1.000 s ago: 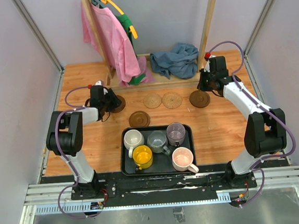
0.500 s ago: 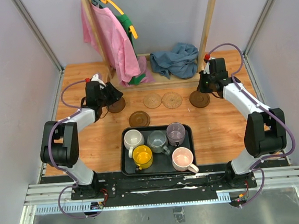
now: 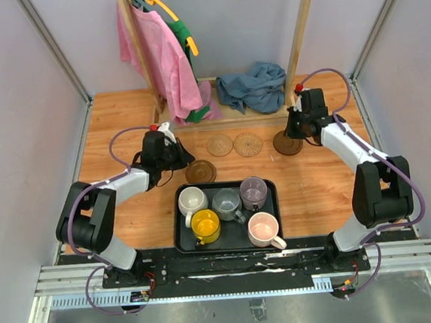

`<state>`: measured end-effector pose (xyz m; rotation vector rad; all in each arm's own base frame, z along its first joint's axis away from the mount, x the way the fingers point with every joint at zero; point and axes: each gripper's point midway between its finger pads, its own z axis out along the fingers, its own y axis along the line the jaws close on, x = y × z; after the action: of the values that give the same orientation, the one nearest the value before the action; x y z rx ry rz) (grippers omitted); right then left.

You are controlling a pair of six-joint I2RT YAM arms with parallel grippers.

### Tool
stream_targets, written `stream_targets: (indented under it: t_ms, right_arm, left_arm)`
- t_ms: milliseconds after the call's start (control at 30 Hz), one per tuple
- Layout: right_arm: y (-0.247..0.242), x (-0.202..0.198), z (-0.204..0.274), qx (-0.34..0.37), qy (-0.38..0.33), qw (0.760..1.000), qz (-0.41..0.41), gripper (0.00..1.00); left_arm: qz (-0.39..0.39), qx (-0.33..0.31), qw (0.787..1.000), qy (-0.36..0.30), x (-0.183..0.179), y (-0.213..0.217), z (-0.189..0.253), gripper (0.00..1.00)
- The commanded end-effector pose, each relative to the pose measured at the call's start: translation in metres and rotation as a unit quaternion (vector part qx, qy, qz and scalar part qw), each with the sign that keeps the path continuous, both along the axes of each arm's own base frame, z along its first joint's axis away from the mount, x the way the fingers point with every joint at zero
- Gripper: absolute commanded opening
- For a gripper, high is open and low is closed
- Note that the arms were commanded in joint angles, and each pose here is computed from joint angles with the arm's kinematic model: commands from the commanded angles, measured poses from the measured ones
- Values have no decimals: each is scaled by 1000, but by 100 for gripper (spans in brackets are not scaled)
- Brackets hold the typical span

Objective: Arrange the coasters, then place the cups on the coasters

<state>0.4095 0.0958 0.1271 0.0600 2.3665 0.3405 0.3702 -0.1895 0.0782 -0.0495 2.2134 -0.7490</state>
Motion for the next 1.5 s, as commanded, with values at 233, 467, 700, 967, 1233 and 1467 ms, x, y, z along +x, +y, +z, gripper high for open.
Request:
stream_targets:
  t_ms: [233,467,700,967,1233,1467]
  right_arm:
    - [11,-8,7,11,-15,1000,6,1]
    - [11,-8,9,14,-15,1000,7,1]
    - [12,-6,13,17,-19,1000,7,1]
    - [12,-6,13,14,-18,1000,8,1]
    - [11,-5,11,7,-15,1000,12,1]
    - [18,4,10,16,-15,999,25,1]
  left_arm:
    - [-48,30,998,38,-29,-21,-26,1]
    - [-51,41,995,70,-36,-22,-47,0]
    - [-61,35,993,95,-39,-28,-63,1]
    - [-30,49,991,119,-33,-22,-88,1]
    - [26,80,989,121,-4,-2,-94,1]
    - [64,75,989,114,23,18,-86,1]
